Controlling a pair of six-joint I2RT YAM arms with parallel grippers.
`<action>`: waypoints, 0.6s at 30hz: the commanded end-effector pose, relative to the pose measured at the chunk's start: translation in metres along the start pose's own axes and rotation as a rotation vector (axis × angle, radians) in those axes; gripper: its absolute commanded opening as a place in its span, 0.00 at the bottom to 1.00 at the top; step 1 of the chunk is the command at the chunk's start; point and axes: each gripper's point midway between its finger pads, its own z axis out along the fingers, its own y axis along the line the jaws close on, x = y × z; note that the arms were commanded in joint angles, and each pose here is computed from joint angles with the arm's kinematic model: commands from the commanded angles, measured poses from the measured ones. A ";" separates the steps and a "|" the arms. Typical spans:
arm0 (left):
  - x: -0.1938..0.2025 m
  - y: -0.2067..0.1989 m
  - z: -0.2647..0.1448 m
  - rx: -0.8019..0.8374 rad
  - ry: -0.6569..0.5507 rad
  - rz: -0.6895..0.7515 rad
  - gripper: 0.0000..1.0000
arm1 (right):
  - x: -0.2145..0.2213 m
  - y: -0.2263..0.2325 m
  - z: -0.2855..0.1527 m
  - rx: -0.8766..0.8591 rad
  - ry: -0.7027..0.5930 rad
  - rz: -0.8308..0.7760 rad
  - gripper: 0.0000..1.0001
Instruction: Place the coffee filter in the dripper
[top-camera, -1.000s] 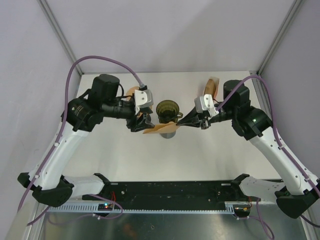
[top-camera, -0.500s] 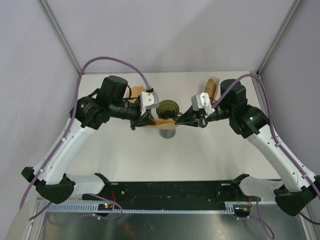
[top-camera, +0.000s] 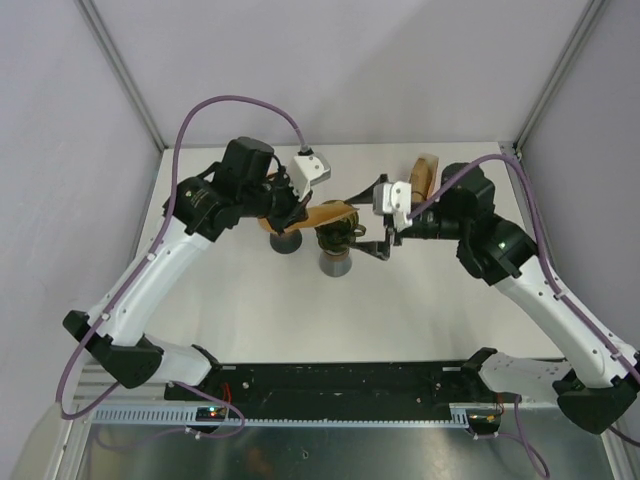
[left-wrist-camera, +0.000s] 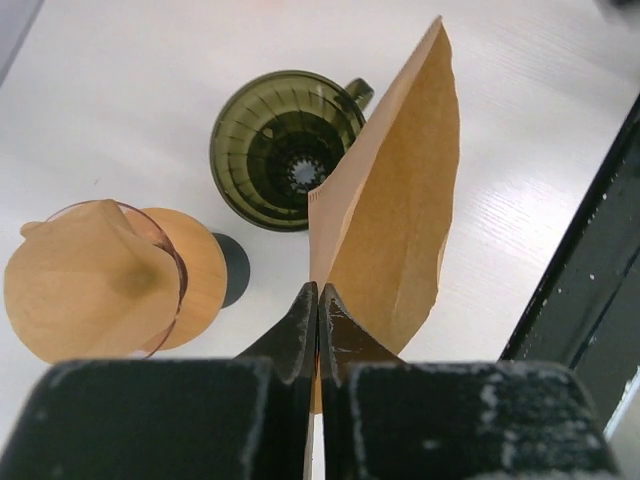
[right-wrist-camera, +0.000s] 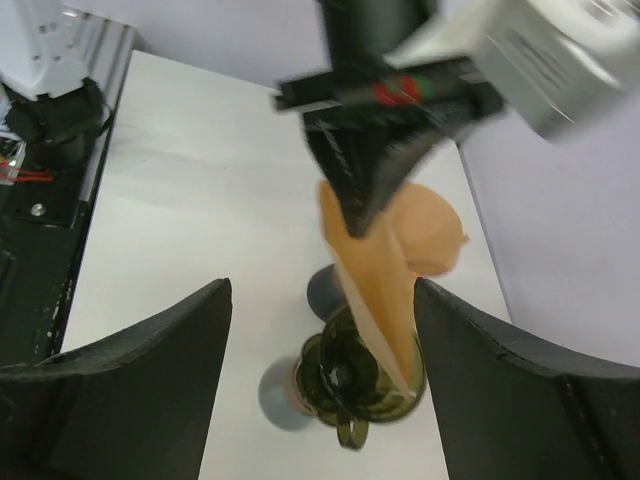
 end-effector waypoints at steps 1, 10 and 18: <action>-0.027 0.013 -0.002 -0.073 -0.070 -0.028 0.00 | -0.016 0.015 0.014 -0.047 -0.021 -0.168 0.77; -0.028 0.002 -0.004 -0.048 -0.084 -0.002 0.00 | 0.023 0.006 0.038 -0.032 0.144 -0.239 0.69; -0.023 -0.008 0.003 -0.025 -0.063 0.031 0.00 | 0.047 -0.008 0.055 -0.015 0.276 -0.248 0.61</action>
